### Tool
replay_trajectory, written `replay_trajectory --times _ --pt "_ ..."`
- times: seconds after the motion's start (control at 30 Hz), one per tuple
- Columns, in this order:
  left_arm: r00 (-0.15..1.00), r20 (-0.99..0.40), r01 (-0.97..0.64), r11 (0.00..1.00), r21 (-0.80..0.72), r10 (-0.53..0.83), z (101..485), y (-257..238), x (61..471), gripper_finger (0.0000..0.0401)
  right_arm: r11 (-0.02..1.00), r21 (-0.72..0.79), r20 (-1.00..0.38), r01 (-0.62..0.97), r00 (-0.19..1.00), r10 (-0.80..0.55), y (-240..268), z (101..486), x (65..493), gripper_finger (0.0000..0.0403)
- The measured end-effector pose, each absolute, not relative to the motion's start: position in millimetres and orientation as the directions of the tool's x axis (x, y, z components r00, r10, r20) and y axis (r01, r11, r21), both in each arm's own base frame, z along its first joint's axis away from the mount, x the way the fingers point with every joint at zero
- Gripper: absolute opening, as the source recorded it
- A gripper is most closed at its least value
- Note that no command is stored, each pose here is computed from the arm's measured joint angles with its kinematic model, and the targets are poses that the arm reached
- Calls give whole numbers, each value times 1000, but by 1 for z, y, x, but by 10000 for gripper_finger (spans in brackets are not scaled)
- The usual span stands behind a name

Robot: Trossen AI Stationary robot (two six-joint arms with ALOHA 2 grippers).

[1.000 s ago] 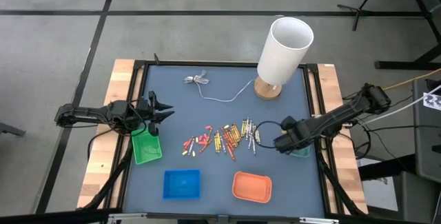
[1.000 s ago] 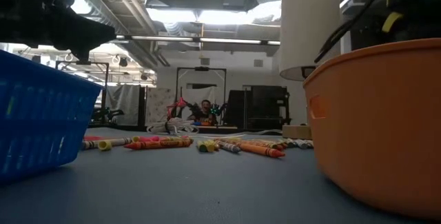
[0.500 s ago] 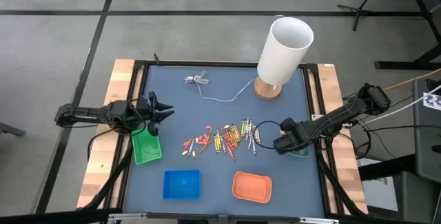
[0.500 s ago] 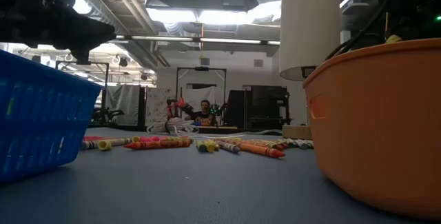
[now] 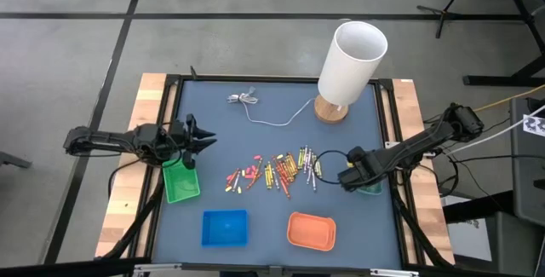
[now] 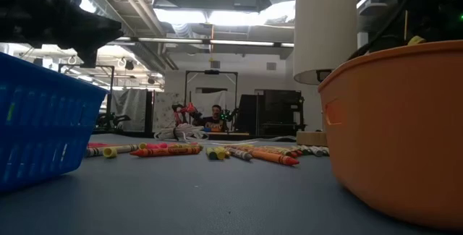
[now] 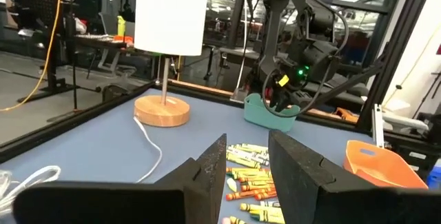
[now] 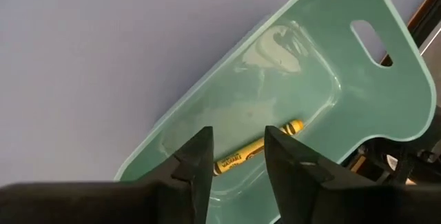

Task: Sort crayons
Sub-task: Put the orange crayon into the green bin

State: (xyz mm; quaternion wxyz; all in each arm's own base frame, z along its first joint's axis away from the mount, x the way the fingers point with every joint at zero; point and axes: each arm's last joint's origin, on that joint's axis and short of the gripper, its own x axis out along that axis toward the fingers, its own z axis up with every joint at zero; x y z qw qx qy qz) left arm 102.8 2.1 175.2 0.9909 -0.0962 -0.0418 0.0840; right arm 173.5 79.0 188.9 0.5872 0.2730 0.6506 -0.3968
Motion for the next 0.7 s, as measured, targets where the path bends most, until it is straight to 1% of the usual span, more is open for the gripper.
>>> replay_trajectory --times 0.3,0.57,0.7 --pt "984 -29 -181 967 -178 178 201 2 120 94 557 -155 -988 816 -121 -98 77 198 169 129" --pt "969 -174 -208 955 -210 173 218 0 154 94 560 -107 -991 822 -41 -130 72 208 164 129" --pt "955 -264 -203 947 -251 135 219 -2 173 94 561 -89 -991 823 -15 -135 71 211 162 129"
